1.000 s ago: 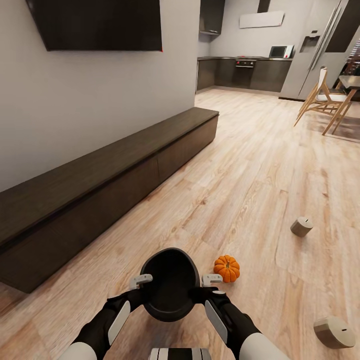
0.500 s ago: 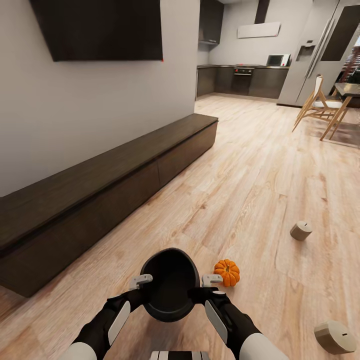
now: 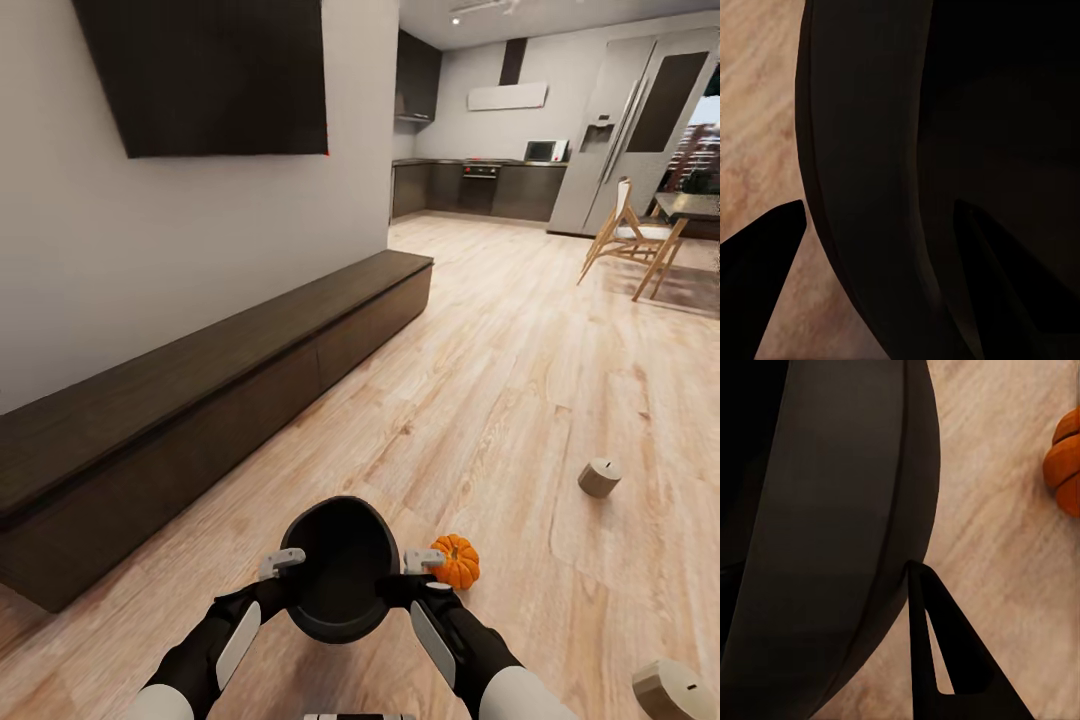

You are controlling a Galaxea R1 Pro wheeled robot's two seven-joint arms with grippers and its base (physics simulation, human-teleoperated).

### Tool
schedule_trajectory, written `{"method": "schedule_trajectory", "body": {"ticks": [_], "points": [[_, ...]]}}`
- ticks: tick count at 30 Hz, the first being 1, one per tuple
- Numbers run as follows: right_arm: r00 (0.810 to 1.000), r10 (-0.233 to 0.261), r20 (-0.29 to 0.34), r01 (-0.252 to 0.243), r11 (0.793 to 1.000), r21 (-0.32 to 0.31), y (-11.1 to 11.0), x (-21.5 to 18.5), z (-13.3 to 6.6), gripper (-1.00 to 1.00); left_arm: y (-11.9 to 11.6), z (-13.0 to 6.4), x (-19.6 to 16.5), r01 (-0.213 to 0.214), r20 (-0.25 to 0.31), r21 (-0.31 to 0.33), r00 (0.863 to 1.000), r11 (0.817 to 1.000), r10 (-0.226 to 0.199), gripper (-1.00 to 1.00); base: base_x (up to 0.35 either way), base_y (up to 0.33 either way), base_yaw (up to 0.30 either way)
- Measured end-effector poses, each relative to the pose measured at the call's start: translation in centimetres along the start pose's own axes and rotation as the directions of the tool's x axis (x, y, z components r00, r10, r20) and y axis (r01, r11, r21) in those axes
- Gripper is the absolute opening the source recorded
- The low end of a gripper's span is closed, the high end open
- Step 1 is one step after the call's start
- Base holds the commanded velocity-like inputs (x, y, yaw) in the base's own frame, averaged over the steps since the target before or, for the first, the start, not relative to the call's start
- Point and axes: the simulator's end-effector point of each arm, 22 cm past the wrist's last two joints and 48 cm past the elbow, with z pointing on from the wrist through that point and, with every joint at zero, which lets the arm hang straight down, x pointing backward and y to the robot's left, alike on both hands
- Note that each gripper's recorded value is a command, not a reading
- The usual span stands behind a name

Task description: Place each of the two pumpkins and all three candles from the living room inside a cabinet in the living room (use any cabinet), then make sure every cabinet is closed, and position the cauldron so it is next to a table in the living room.

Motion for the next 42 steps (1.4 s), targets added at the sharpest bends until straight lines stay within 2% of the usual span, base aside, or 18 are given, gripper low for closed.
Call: {"method": "schedule_trajectory", "body": {"ticks": [19,42], "points": [[0.997,-0.014,0.078,0.014,1.000,-0.004,0.5,-3.6,-2.6,-1.00,-1.3,-2.5,-3.5,-0.017,0.075,0.015,0.997,1.000,0.016,-1.00,0.000,0.000,0.000],[0.987,-0.025,0.160,0.026,1.000,-0.005,1.1,-7.2,-5.8,-1.00,-2.7,-5.6,-7.1,-0.039,0.155,0.028,0.987,0.999,0.034,-1.00,0.000,0.000,0.000]]}}
